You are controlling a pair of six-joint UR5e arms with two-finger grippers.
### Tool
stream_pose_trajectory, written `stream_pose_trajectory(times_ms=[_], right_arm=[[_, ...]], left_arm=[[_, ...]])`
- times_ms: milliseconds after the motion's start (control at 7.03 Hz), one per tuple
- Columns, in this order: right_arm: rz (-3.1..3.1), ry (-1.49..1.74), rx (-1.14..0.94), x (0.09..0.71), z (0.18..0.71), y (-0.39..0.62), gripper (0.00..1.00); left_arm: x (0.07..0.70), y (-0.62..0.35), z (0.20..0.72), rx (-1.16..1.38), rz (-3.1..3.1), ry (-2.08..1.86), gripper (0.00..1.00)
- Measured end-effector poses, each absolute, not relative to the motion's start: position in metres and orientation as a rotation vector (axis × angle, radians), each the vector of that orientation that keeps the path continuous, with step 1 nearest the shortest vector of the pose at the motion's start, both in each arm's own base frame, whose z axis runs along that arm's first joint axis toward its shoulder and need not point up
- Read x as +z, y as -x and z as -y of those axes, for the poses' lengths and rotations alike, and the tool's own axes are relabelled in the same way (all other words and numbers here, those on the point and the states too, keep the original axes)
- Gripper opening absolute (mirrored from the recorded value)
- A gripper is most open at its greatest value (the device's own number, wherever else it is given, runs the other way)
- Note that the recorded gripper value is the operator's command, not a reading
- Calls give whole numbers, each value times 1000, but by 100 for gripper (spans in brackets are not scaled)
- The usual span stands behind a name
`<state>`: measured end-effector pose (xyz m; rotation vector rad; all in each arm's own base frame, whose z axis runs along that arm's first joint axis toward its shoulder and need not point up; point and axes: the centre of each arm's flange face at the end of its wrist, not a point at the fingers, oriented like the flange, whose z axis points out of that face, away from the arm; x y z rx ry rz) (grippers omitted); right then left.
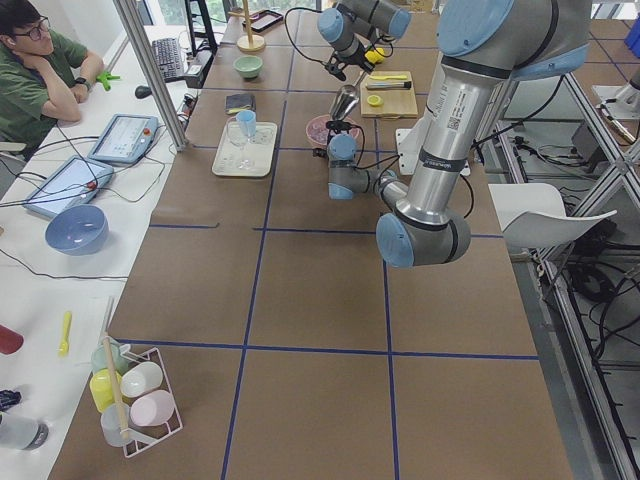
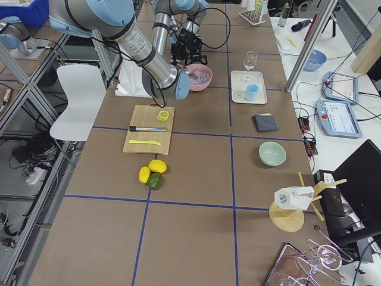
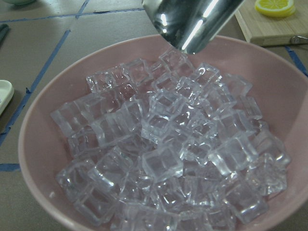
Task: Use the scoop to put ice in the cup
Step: 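Dip the scoop into the ice bowl with the right gripper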
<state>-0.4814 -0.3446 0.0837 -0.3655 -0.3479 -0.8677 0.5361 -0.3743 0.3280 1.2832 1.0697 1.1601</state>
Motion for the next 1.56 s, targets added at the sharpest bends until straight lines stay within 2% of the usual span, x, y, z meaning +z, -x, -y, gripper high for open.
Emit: stream_pose_trajectory(times_ms=[1565], right_arm=[[285, 412, -960, 123, 344, 540, 0]], left_arm=[[330, -541, 367, 1170, -1078, -1274, 100]])
